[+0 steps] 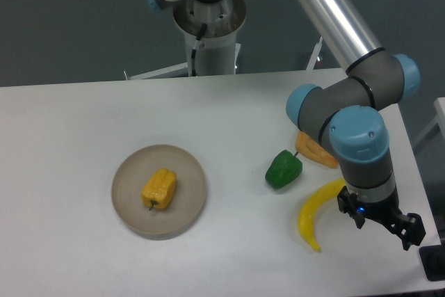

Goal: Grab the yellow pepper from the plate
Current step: 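Move the open gripper over the yellow pepper on the beige plate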

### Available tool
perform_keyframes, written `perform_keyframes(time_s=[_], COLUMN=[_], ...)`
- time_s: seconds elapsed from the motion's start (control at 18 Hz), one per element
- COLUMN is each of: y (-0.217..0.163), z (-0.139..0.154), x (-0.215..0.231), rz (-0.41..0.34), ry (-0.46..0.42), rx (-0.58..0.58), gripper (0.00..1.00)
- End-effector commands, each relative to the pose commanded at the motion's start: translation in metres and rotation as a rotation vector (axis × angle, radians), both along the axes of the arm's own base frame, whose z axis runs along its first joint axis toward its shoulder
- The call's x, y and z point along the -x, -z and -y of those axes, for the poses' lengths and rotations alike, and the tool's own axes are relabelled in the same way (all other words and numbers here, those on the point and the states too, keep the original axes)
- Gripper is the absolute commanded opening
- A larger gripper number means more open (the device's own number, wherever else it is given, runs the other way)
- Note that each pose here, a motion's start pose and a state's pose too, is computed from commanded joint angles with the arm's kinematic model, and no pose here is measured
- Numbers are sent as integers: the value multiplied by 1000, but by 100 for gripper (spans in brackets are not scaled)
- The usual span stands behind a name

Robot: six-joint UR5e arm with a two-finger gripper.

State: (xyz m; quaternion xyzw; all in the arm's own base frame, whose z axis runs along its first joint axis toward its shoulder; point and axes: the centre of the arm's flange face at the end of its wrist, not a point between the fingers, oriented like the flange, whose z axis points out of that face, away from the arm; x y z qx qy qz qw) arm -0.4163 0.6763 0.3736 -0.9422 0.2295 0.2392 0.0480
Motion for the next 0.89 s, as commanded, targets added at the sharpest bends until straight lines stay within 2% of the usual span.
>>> perform_keyframes(time_s=[0.5, 0.72, 0.89], y=[-13, -21, -26], z=[7, 27, 55], x=[-11, -28, -52], rz=[15, 40, 82], ry=[-10, -39, -85], rx=[-21, -22, -8], gripper=[100, 100, 100])
